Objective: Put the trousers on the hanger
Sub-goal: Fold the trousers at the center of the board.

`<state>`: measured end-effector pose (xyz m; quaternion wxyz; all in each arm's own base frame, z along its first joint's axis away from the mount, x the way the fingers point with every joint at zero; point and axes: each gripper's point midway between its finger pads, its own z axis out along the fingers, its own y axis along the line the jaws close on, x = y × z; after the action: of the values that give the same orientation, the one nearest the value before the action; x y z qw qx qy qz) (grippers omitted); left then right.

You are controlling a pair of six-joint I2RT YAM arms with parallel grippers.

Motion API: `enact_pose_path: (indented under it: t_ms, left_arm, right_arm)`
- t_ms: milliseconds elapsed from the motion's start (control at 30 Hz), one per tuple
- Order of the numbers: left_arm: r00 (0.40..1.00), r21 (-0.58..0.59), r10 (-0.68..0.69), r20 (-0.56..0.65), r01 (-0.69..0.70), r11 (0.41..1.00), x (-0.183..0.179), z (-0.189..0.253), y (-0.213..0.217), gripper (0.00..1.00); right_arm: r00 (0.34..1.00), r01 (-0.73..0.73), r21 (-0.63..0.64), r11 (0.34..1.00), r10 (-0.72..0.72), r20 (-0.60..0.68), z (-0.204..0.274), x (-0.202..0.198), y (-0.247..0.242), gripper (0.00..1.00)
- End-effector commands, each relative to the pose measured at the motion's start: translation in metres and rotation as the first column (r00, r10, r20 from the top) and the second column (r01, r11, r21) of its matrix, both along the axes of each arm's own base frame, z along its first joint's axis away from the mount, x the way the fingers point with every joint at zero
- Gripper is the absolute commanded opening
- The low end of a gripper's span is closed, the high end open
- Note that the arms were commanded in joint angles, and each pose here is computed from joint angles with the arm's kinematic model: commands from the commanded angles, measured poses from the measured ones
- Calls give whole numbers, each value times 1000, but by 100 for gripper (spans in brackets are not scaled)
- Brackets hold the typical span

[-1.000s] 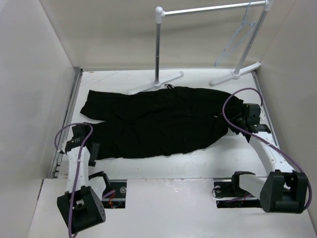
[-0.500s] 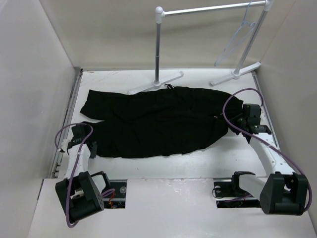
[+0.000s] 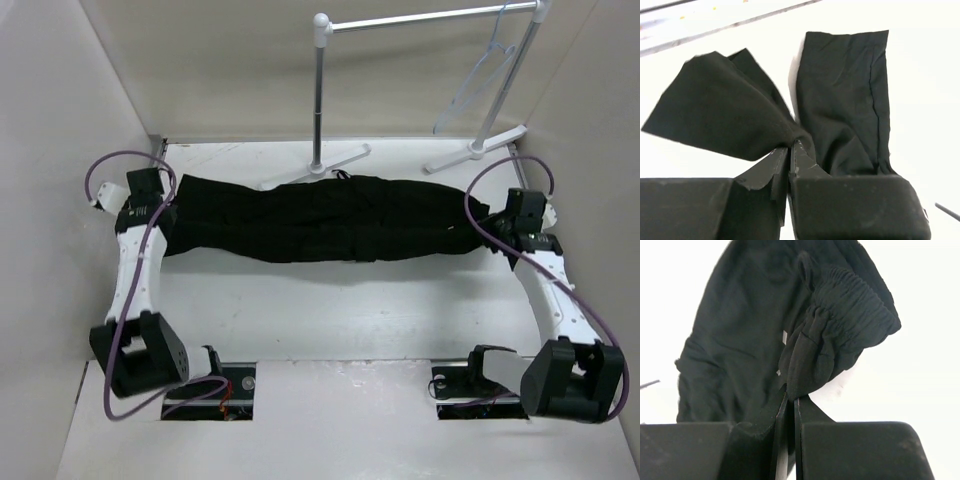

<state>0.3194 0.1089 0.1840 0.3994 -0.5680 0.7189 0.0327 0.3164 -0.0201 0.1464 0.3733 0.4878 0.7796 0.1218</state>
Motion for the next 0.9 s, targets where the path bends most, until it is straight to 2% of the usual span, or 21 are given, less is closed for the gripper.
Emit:
enact_pose_path:
  t_ms: [0,233,400,467,533,600,667,733,800,867]
  left_arm:
    - [999,75,-19,-45,22,997,26,3,12,2]
    - [995,111,-90,-51,95,989,124,11,20,2]
    - [983,127,-142,-113,156,980,192,-13,25,5]
    - [974,135,-165,-157,187,973,212,-29,26,9]
    - [962,140,-201,-186,228,964,232,-42,24,23]
    - [961,170,-225,-158,251,953,249,-35,26,37]
    - [966,189,-229,-120,249,950,254,-20,27,46]
    - [964,182,-244,-102,259,948,245,-5,22,56]
    - [957,152,-268,-112,283,947,222,-5,11,62]
    - [954,109,-270,-131,284,953,187,-14,2,64]
  right_arm:
    - [992,74,-77,994,-65,111,46,37,-28,7]
    - [989,94,-106,990,-81,123,68,117,-49,7]
    - [995,77,-101,992,-69,77,54,181,-55,9]
    - [996,74,-85,994,-70,59,45,201,-55,12]
    - [997,75,-77,994,-73,33,33,218,-57,29]
    - [997,77,-71,994,-75,37,31,230,-55,46]
    - [996,65,-73,995,-60,64,38,237,-49,58]
    - [996,42,-65,997,-37,79,48,232,-41,65]
    - [995,31,-77,997,-23,96,56,215,-36,69]
    - [992,24,-72,997,-15,125,57,191,-30,68]
